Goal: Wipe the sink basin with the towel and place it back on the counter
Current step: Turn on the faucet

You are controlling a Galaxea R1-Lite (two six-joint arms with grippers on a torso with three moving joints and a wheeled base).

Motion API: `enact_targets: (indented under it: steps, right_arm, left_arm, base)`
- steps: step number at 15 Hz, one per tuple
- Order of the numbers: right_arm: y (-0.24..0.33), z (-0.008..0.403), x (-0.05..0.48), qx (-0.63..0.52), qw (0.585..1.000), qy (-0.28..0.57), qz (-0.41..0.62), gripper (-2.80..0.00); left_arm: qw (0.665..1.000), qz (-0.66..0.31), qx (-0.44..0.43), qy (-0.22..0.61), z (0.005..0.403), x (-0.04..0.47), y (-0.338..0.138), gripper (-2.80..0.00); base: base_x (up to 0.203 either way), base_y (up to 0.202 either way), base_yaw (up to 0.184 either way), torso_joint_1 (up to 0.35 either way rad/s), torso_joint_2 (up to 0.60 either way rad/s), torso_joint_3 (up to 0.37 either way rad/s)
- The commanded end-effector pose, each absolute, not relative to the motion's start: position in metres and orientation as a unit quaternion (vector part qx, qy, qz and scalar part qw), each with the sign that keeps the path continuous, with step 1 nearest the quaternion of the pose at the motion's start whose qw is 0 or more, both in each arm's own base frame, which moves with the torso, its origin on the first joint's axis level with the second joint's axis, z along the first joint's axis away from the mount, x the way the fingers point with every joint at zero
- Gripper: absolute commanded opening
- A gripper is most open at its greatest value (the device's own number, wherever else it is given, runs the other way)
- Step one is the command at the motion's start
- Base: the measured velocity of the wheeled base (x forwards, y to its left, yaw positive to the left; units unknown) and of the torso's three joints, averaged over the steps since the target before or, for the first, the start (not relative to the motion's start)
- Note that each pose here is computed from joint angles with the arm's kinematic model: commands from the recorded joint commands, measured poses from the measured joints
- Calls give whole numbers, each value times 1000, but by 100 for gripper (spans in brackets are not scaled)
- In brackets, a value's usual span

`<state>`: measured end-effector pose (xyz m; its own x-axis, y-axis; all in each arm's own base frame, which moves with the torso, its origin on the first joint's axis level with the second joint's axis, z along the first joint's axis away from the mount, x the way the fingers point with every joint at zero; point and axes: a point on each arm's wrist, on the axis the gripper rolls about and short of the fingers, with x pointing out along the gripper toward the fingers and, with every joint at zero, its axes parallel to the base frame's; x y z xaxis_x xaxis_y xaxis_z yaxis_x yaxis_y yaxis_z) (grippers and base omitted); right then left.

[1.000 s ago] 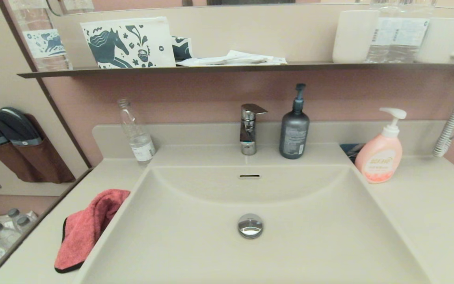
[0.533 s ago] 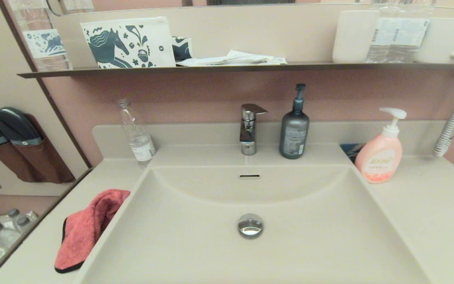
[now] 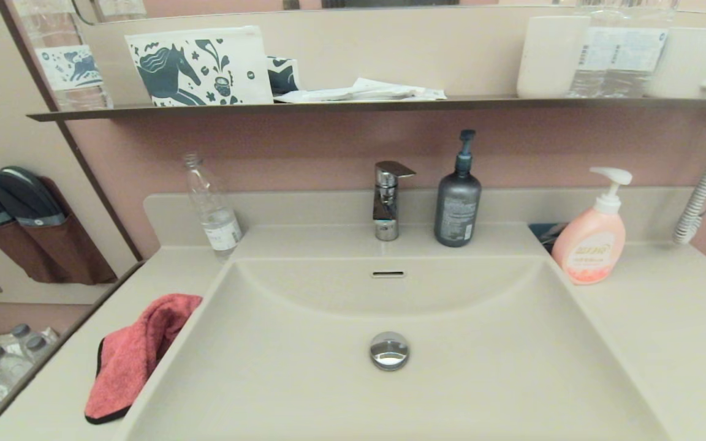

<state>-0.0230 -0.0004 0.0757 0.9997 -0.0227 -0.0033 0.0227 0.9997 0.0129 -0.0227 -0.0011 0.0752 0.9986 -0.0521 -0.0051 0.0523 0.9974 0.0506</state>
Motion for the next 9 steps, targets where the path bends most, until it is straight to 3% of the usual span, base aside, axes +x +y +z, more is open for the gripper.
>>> enact_targets:
  steps: [1,9]
  right_arm:
    - [0,77,-24,5,1000,-1,-11,-280]
    - [0,116,-24,2,1000,-9,-8,-280]
  left_arm:
    - [999,-26,26,2,75,-23,-1,-280]
    - [999,-26,26,2,75,-23,-1,-280]
  base:
    - [0,0,0,0,0,0]
    - [0,0,0,0,0,0]
